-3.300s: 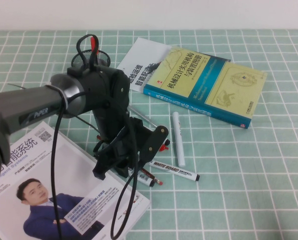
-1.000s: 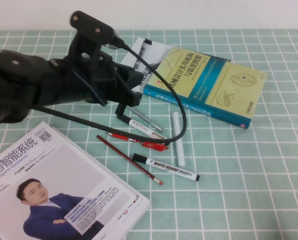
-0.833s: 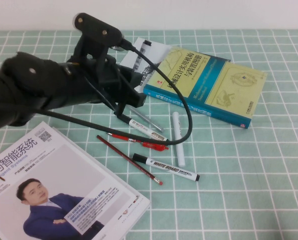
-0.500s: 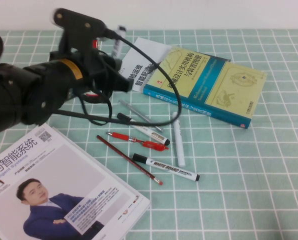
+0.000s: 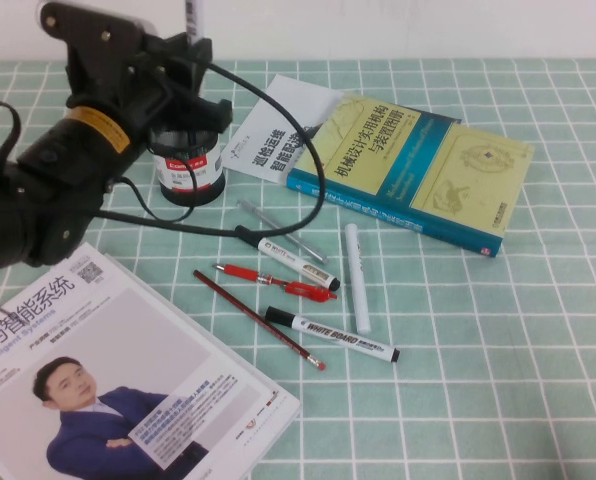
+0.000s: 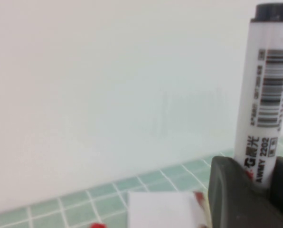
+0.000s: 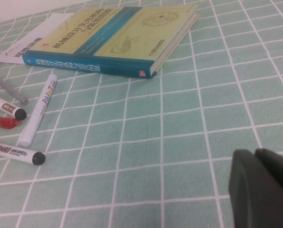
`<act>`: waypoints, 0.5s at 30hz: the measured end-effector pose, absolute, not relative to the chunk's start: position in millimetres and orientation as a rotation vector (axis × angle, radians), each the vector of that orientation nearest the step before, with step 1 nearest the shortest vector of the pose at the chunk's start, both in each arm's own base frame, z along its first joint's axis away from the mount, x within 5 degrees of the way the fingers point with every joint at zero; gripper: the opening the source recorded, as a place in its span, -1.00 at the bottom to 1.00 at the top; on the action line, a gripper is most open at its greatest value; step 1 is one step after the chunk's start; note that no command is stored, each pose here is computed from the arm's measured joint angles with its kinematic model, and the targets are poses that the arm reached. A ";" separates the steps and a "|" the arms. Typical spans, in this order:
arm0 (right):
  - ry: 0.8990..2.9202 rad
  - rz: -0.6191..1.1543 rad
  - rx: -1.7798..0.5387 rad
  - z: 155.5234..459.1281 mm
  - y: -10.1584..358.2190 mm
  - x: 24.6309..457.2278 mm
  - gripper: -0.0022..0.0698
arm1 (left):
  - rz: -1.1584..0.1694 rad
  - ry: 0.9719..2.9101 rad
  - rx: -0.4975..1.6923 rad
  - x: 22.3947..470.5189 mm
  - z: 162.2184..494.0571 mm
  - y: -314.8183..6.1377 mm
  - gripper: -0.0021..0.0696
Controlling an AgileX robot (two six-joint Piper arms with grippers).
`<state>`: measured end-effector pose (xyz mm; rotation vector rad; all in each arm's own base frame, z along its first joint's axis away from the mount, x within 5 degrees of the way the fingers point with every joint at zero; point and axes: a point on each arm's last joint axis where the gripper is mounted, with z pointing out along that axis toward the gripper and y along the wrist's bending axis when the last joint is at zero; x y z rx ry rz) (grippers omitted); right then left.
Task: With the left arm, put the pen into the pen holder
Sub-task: Place the pen onto the pen holder
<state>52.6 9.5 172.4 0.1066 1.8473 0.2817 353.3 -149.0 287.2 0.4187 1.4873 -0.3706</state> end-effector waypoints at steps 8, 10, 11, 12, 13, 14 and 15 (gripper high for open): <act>1.847 0.282 0.107 172.4 9.5 52.6 -1.00 | -0.325 1.512 0.329 387.9 260.2 -136.2 -0.64; 1.847 0.282 0.107 172.4 9.5 52.6 -1.00 | -0.319 1.525 0.318 396.7 258.0 -136.4 -0.64; 1.847 0.282 0.107 172.4 9.5 52.6 -1.00 | -0.316 1.525 0.314 400.3 258.4 -136.2 -0.64; 1.847 0.282 0.107 172.4 9.5 52.6 -1.00 | -0.314 1.528 0.309 404.2 257.3 -136.1 -0.64; 1.847 0.282 0.107 172.4 9.5 52.6 -1.00 | -0.313 1.529 0.302 407.8 256.0 -136.2 -0.64; 1.847 0.282 0.107 172.4 9.5 52.6 -1.00 | -0.313 1.535 0.296 410.7 253.6 -136.7 -0.64; 1.847 0.282 0.107 172.4 9.5 52.6 -1.00 | -0.313 1.537 0.289 413.8 252.6 -137.0 -0.64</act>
